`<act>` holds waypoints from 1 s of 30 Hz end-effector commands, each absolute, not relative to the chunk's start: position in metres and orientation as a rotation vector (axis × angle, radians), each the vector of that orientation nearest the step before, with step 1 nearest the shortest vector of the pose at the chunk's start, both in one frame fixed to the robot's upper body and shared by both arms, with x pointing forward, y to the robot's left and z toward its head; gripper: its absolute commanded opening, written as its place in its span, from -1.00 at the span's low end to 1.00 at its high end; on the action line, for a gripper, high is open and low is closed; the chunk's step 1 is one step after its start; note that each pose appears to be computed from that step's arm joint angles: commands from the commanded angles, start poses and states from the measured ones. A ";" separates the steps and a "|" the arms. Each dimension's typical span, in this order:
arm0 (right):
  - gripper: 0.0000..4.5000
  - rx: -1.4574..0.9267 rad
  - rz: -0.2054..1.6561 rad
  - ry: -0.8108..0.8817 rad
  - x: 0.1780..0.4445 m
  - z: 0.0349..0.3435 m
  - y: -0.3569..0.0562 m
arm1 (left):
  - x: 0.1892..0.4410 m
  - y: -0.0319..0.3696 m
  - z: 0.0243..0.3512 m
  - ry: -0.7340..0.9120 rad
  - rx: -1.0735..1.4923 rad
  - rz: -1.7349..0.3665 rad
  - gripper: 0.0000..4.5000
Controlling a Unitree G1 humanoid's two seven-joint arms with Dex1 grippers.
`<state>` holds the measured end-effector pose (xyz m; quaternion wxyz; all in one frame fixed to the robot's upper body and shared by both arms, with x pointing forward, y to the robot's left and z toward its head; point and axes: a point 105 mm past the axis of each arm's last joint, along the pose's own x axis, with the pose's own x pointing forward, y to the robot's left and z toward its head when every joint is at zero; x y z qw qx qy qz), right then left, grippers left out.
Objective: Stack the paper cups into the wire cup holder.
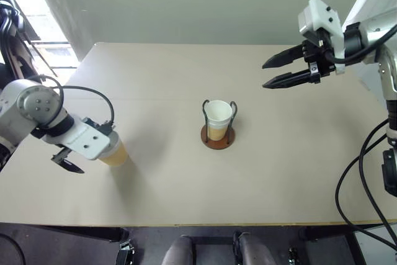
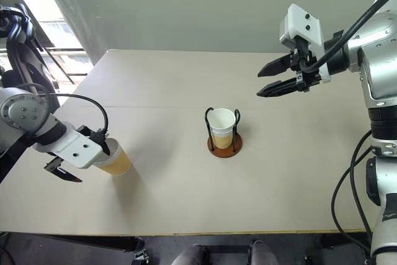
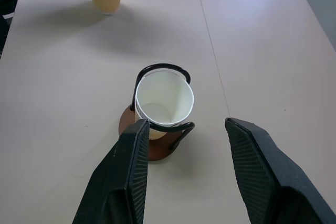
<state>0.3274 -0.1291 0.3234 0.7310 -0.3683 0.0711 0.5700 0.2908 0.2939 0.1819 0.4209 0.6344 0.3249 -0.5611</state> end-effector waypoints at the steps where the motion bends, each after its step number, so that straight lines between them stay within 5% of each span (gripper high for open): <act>1: 0.03 -0.810 1.251 0.106 0.324 0.329 -0.128 | 0.288 0.295 0.185 0.818 1.589 -1.416 0.84; 13: 0.03 -0.644 1.496 0.031 0.296 0.315 -0.137 | 0.295 0.281 0.177 0.741 1.588 -1.476 -0.99; 20: 0.03 -0.650 1.533 0.002 0.293 0.312 -0.132 | 0.297 0.274 0.178 0.708 1.575 -1.501 -0.99; 30: 0.03 -0.696 1.543 -0.018 0.302 0.282 -0.140 | 0.344 0.229 0.213 0.473 1.651 -1.465 -0.99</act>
